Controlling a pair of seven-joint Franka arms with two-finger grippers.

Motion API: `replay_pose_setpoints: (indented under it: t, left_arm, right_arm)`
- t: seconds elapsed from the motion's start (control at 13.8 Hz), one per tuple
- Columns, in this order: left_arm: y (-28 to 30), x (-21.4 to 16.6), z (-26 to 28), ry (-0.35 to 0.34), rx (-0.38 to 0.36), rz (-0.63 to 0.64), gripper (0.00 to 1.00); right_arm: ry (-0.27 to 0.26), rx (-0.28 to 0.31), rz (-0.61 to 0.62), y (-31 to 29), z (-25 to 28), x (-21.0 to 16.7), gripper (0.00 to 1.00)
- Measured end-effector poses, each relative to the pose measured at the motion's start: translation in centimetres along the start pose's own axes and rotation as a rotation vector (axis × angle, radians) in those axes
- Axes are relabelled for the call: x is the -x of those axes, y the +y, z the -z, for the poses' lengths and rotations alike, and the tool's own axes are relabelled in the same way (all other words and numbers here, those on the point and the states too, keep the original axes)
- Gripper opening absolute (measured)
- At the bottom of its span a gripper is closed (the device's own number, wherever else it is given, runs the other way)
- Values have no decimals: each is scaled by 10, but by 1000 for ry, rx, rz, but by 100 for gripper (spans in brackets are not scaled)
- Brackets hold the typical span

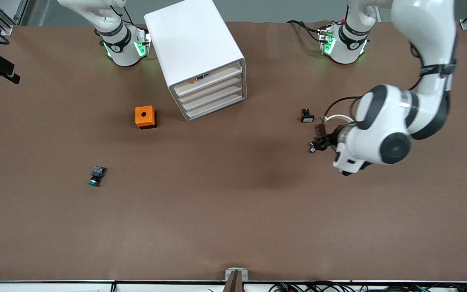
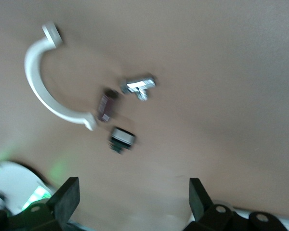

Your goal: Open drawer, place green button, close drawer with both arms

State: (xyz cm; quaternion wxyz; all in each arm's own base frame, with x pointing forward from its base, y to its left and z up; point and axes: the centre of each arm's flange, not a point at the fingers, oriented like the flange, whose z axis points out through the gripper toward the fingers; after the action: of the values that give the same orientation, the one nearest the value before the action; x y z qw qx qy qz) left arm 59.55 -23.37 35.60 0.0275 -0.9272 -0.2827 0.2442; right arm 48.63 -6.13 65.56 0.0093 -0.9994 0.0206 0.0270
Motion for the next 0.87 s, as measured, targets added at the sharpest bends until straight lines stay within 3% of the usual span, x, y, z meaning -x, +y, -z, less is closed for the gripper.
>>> replay_pose_setpoints:
  t: [0.29,0.58,0.87]
  left_arm:
    - [68,23,-54,-153,21,367,100]
    - [100,4,-106,-332,49,722,100]
    - [134,30,-150,-427,-29,982,100]
  right_arm:
    - [7,1,0,0,3,0,100]
    - [-2,7,-19,10,-2,-5,100]
    - [-70,61,-22,17,-48,-41,100]
